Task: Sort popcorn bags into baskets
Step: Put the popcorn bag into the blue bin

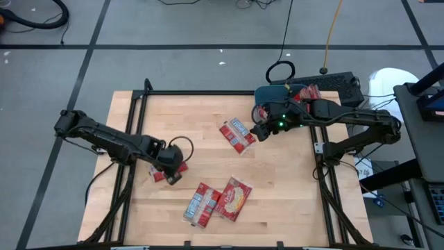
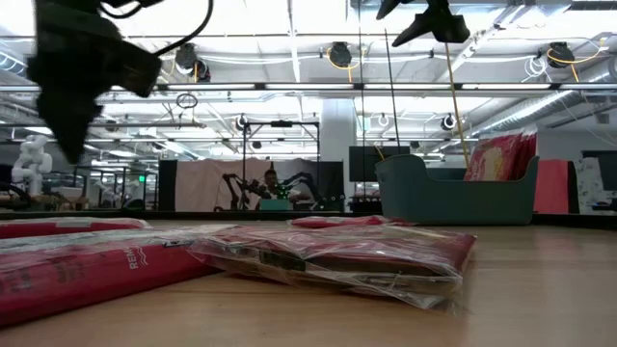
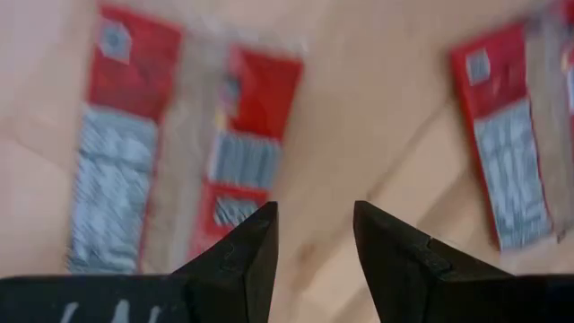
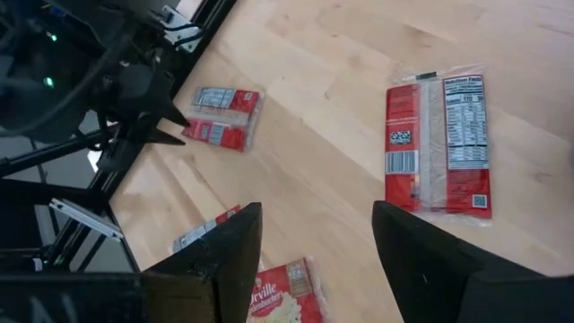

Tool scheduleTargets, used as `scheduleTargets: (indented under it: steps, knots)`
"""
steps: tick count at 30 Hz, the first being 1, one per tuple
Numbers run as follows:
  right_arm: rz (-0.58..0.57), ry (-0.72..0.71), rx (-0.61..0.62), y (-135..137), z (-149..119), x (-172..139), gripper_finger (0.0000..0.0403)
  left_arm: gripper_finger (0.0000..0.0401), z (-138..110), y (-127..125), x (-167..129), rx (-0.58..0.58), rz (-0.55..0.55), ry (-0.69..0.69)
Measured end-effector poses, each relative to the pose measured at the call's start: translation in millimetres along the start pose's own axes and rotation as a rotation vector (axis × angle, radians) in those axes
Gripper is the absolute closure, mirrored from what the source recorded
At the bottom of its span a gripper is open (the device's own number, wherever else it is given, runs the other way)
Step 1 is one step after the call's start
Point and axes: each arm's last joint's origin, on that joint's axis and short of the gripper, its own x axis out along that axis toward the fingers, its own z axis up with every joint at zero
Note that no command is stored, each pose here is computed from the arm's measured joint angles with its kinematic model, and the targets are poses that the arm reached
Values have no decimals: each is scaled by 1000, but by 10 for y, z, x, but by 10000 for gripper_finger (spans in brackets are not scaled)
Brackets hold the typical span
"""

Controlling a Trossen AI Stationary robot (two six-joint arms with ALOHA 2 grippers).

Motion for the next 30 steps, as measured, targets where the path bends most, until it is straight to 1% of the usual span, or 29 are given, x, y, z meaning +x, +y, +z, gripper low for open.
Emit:
scheduleTargets:
  steps: [3, 7, 10, 15, 19, 24, 30]
  knots:
    - [1, -2, -3, -1, 0, -6, 197, 251, -143, -41, 51, -5, -3, 59]
    - [-2, -4, -18, -1, 1, -3, 197, 242, -319, -44, 113, -85, 23, 146]
    - [-2, -4, -28, -1, 1, -4, 197, 214, -415, -38, 142, -136, 56, 175]
    - [-14, -18, -41, -4, 5, -3, 197, 153, -515, -16, 201, -205, 90, 188]
    - [-15, -18, -51, -5, 5, -3, 197, 127, -594, 79, 301, -294, 146, 214]
    - [-14, -18, -51, -4, 5, -3, 197, 122, -668, 203, 431, -344, 196, 225]
    - [-14, -17, -52, -5, 5, -3, 197, 144, -695, 296, 624, -342, 144, 185]
